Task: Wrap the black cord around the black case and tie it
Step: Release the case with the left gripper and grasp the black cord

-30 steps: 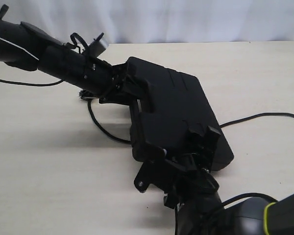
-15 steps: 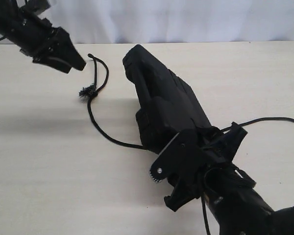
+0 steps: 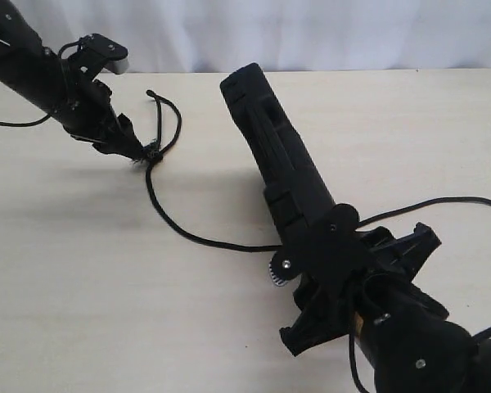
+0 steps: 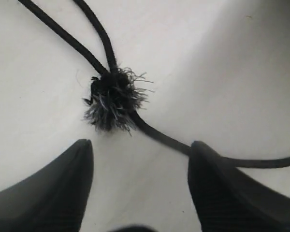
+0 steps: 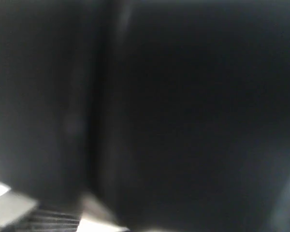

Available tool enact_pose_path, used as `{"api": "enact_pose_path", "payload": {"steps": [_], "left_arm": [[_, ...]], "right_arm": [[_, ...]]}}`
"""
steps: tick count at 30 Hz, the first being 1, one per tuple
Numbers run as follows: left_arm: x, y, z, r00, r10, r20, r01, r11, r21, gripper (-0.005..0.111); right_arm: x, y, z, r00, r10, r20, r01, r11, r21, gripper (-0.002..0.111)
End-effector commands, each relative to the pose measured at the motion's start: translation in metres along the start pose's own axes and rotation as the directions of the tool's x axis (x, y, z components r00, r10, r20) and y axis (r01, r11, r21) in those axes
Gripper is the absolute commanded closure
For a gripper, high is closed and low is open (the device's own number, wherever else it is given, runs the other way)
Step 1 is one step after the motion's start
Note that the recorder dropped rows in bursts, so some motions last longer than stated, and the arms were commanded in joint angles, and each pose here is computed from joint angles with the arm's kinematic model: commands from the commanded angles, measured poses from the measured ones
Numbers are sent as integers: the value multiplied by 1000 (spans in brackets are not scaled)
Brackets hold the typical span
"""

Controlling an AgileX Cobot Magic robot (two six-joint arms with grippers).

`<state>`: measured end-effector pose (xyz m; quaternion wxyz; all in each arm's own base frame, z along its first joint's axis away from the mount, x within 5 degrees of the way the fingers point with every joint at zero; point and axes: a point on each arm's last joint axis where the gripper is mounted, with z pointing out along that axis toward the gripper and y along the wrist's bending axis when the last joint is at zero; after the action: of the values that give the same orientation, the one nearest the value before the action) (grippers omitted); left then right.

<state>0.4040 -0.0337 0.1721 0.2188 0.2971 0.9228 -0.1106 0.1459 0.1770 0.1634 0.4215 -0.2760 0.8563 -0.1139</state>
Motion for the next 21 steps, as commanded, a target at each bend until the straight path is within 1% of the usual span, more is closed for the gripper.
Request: {"api": "enact_pose_path", "payload": {"steps": [1,3,4,6,7,8,9,10,12,13,14,16,17,18,19,20,21], "left_arm": [[5,4,17,1000,-16,-10,16,1000,-9,52],[8,11,32,1000,-28,-2,28,998,-48,52],[7,14,34,999,-29,15,30,997,-74,52],[4,17,38,996,-57,70,63,994,-88,52],[1,14,42,990,-91,111,96,995,-40,52],[-1,10,46,985,-94,144,93,996,12,52],[-3,8,51,975,-143,168,138,990,41,52],[-1,7,58,977,-144,156,140,989,39,52],[2,13,71,981,-121,151,129,990,-50,52],[4,10,76,978,-148,144,152,988,-16,52],[5,5,83,979,-154,133,155,988,7,52],[7,0,97,984,-139,114,141,990,-8,52],[6,-2,104,984,-131,119,137,989,-49,54],[5,-3,104,982,-137,128,145,988,-54,74],[4,-2,104,982,-139,132,148,987,-60,97],[4,0,104,976,-162,144,172,983,-63,107],[3,1,104,973,-174,154,187,980,-72,107]], "right_arm": [[-7,-7,-9,999,22,26,-22,1000,-12,104],[-10,-15,-20,999,24,36,-22,999,-43,104],[-8,-19,-25,1000,-8,7,8,999,-52,104],[-3,-21,-31,998,-15,-54,10,996,-93,104],[0,-15,-30,998,-38,-43,31,987,-156,104],[3,-10,-27,997,-57,-51,47,981,-187,104],[5,-9,-25,996,-59,-64,47,984,-171,104],[5,-8,-24,997,-46,-57,36,984,-172,104],[5,-6,-24,998,-34,-57,23,982,-186,104],[4,-6,-24,998,-23,-59,11,982,-188,104],[4,-5,-24,998,-14,-58,2,981,-196,104],[4,-5,-24,998,-15,-54,4,980,-200,104],[4,-5,-24,998,-16,-53,5,979,-203,104],[4,-4,-24,998,-16,-53,4,978,-207,104],[4,-4,-24,999,-15,-51,4,976,-217,104],[4,-2,-25,999,-3,-52,-9,973,-229,104],[4,-2,-25,998,27,-60,-40,973,-227,104]]}}
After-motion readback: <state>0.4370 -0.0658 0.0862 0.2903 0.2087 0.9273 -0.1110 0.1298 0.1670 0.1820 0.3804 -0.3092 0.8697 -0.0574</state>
